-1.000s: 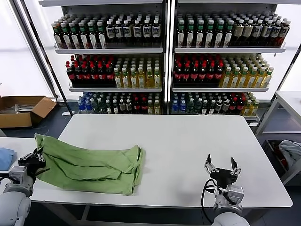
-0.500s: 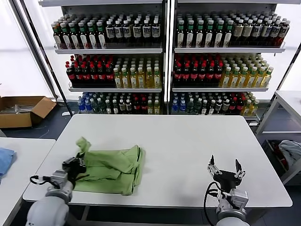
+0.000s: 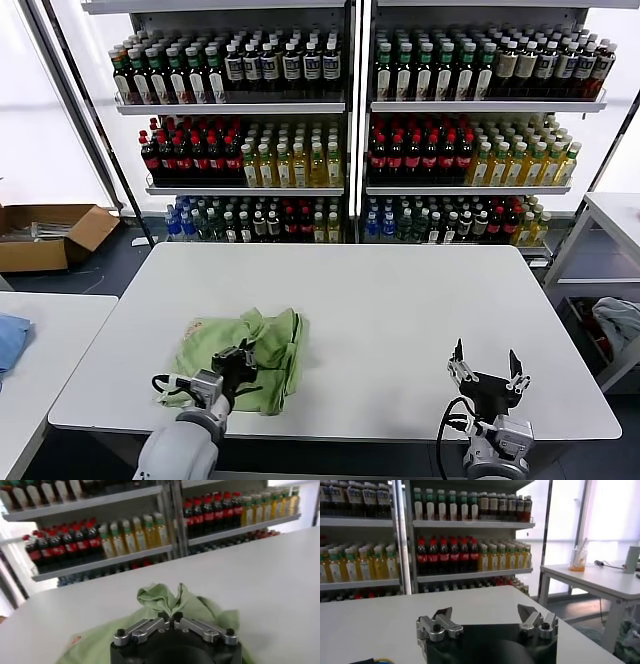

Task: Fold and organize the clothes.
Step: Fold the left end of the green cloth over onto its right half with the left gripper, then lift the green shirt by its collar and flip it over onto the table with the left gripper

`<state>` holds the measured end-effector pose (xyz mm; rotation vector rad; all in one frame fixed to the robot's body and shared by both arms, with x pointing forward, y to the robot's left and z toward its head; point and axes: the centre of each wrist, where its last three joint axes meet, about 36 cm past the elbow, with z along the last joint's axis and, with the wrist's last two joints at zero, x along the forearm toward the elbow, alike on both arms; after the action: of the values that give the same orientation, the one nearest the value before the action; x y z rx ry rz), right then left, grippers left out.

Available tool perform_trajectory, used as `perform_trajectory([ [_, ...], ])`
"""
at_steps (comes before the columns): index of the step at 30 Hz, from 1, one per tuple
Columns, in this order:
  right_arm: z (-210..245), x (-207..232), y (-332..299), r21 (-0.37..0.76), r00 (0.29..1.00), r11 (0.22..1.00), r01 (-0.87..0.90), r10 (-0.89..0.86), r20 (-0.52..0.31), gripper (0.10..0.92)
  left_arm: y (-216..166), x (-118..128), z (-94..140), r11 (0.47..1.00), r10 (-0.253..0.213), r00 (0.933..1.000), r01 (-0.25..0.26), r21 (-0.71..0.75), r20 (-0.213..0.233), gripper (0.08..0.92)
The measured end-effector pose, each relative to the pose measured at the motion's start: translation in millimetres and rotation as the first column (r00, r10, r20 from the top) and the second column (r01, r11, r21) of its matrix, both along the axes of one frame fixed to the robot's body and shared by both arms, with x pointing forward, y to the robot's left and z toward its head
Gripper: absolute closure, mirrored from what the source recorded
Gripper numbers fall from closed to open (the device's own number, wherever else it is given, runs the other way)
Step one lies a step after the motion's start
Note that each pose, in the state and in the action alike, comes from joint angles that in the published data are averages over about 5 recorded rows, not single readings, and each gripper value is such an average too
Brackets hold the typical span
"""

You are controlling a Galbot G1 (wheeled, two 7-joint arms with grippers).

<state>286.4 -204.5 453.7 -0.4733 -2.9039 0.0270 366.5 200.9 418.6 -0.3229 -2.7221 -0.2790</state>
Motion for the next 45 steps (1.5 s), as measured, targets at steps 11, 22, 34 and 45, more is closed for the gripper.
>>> perform_trajectory([
  [11, -4.4, -4.0, 0.5, -0.008, 1.000, 1.000, 0.003, -0.003, -0.012, 0.200, -29.0, 2.6, -20.1, 0.999, -0.035, 0.9990, 0.035, -0.012, -0.029, 0.844],
  [22, -10.4, -1.9, 4.4, -0.003, 1.000, 1.000, -0.005, 0.005, -0.019, 0.200, -55.7, -3.1, -34.9, 0.987, -0.049, 0.9980, 0.042, -0.158, -0.042, 0.533],
  [34, -16.1, 3.5, 10.2, 0.003, 0.999, 1.000, -0.026, 0.026, -0.027, 0.200, -66.1, -16.2, 10.9, 0.840, -0.062, 0.9980, 0.057, -0.540, 0.008, 0.191],
  [45, -14.8, 14.1, 12.1, 0.006, 0.998, 0.998, -0.063, 0.064, -0.028, 0.200, 3.3, -8.5, 30.3, 0.878, 0.137, 0.9885, -0.091, -0.469, 0.065, 0.177],
])
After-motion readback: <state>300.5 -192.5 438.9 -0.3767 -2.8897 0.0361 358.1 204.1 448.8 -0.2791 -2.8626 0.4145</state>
